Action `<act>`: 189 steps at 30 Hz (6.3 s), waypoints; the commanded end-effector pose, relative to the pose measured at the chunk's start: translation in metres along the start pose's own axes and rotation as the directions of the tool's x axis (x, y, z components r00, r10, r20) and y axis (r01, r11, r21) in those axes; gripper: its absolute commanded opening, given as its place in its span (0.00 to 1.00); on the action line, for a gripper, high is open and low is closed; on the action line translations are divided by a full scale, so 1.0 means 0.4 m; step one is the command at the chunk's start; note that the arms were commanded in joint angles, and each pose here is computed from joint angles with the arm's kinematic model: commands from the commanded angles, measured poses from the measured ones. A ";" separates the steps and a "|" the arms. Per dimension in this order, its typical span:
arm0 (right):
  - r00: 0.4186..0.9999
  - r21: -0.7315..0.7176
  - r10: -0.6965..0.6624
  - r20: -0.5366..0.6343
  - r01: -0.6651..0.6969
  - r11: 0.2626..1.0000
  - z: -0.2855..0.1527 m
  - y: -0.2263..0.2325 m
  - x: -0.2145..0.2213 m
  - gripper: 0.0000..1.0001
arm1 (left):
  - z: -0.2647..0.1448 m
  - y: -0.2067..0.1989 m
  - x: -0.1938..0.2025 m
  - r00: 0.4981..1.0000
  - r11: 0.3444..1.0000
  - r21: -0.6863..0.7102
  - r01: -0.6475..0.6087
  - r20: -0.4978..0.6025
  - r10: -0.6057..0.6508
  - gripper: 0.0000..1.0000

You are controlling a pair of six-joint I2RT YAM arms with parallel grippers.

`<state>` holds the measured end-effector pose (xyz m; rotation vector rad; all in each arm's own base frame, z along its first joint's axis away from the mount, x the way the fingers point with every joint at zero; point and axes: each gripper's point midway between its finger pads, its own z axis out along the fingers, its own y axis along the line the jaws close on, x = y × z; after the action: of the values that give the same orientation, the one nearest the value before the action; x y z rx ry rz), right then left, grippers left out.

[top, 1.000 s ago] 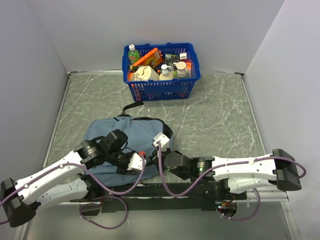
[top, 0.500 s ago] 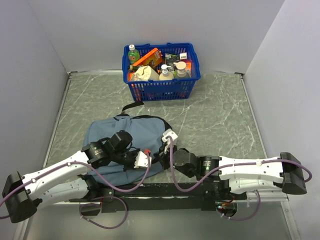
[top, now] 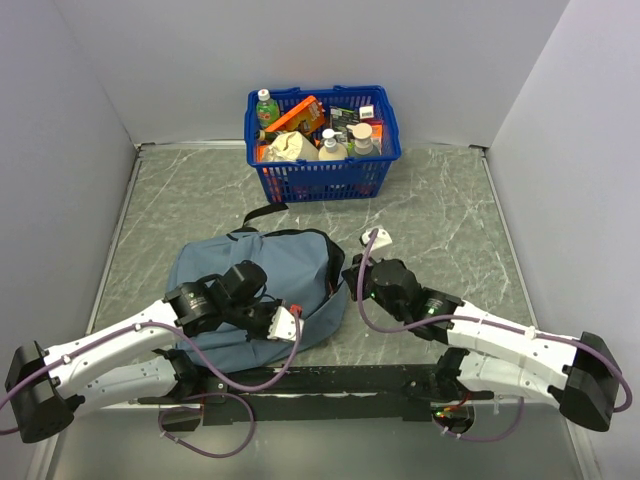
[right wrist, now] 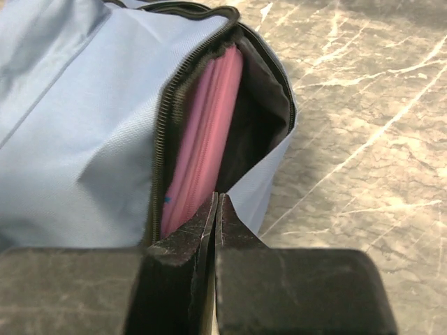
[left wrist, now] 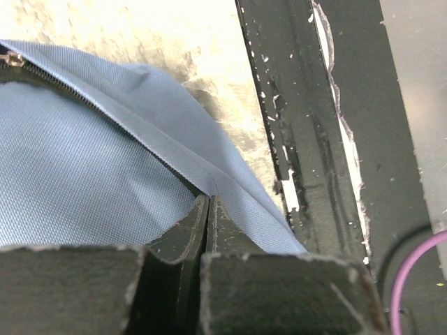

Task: Pack the student bag
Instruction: Zip the student bag at the center of the board.

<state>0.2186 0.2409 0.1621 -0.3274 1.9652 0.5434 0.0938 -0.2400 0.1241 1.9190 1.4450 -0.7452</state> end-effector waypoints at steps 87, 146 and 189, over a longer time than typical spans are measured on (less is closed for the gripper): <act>0.750 -0.125 0.637 -0.180 -0.659 0.742 0.110 0.002 -0.010 0.53 | 0.066 0.189 -0.171 0.996 0.976 -0.206 0.067 0.078 -0.052 0.33; 0.824 -0.089 0.554 -0.122 -0.565 0.820 0.086 -0.002 -0.025 0.00 | 0.097 0.208 -0.118 0.985 0.924 -0.347 0.159 0.113 -0.127 0.54; 0.842 -0.077 0.533 -0.081 -0.539 0.839 0.090 -0.007 -0.077 0.00 | 0.157 0.076 -0.056 0.969 0.956 -0.167 0.241 0.093 -0.229 0.26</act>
<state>0.2450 0.2505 0.1383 0.1798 2.1982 0.9842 0.1262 -0.3169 0.1245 1.5679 1.5999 -0.7520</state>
